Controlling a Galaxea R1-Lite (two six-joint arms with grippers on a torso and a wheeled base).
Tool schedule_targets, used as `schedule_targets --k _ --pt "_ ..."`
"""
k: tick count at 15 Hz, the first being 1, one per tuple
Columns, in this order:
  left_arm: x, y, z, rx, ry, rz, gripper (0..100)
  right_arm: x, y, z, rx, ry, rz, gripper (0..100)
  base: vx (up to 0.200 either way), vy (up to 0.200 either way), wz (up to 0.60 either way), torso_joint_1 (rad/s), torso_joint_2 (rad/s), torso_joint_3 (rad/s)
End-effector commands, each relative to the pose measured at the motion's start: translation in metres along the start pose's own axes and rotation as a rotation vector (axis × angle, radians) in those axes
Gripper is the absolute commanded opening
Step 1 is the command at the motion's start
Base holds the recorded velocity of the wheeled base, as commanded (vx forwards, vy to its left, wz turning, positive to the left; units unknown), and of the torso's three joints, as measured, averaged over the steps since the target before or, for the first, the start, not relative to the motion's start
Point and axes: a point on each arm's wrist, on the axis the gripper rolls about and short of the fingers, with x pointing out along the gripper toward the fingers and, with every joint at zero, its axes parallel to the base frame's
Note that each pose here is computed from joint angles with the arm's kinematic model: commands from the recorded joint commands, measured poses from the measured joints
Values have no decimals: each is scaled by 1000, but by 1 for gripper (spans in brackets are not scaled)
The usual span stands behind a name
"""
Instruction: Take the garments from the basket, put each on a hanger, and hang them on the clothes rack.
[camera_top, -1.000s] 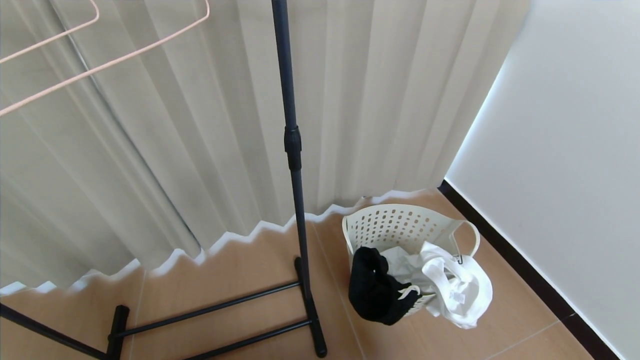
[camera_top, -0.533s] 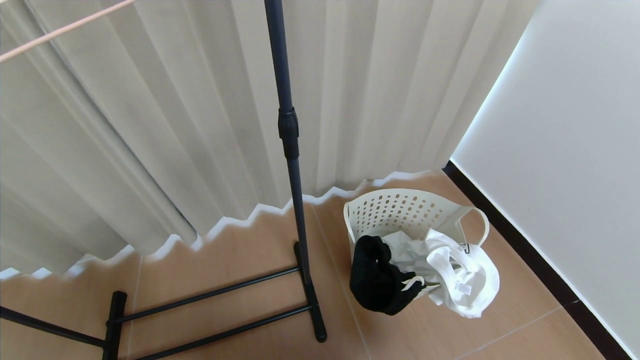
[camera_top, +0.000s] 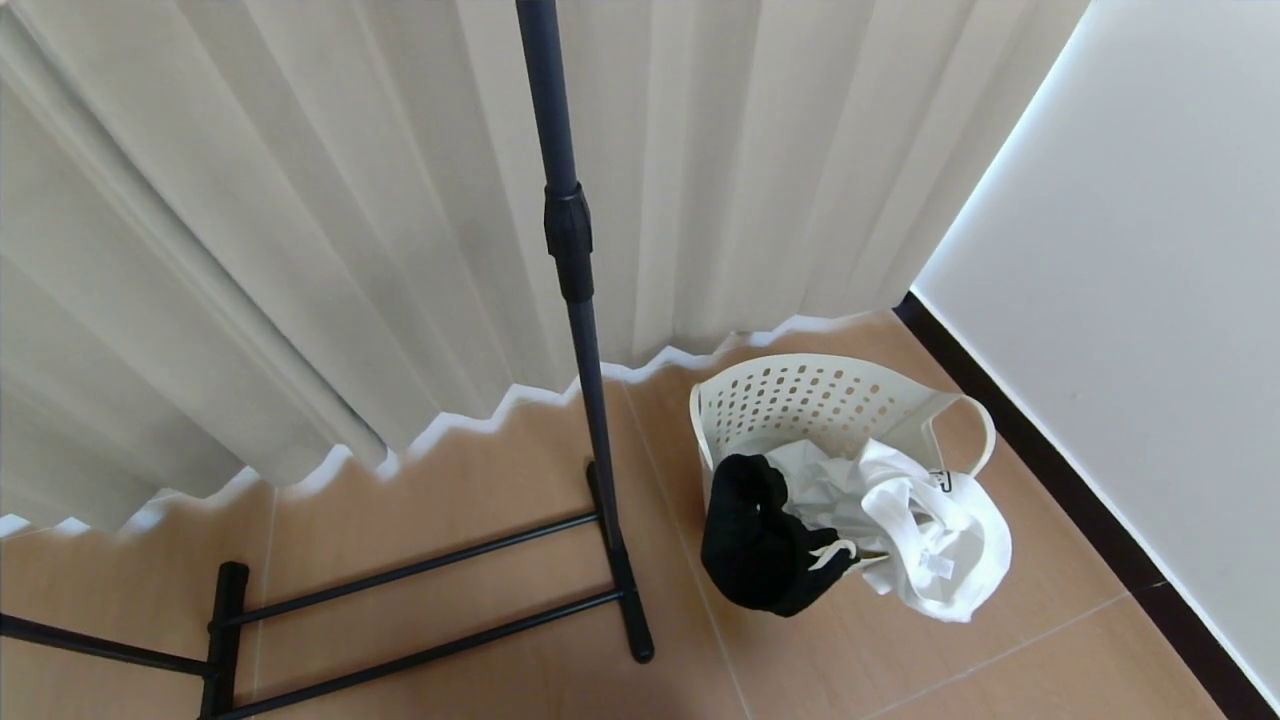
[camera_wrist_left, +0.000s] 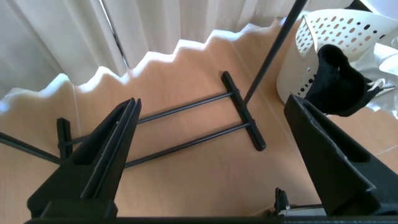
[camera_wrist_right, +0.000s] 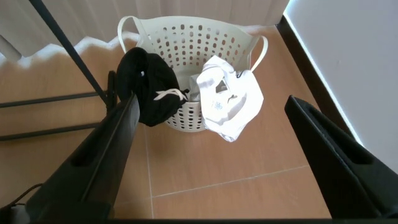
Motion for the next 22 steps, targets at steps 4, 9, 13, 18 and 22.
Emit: schedule_targets --k 4,9,13,18,22 --pt "0 0 0 -1 1 1 100 0 0 0 0 2 1 100 0 0 0 2 1 -196" --pt "0 0 0 0 1 1 100 0 0 -1 -36 2 3 100 0 0 0 4 0 -195" --pt "0 0 0 -1 1 1 100 0 0 0 -55 10 12 100 0 0 0 1 1 -199" --pt "0 0 0 -4 1 3 100 3 0 1 -61 52 44 100 0 0 0 0 2 -200" --pt "0 0 0 -3 1 6 100 43 0 16 -135 404 191 100 0 0 0 -2 2 -101"
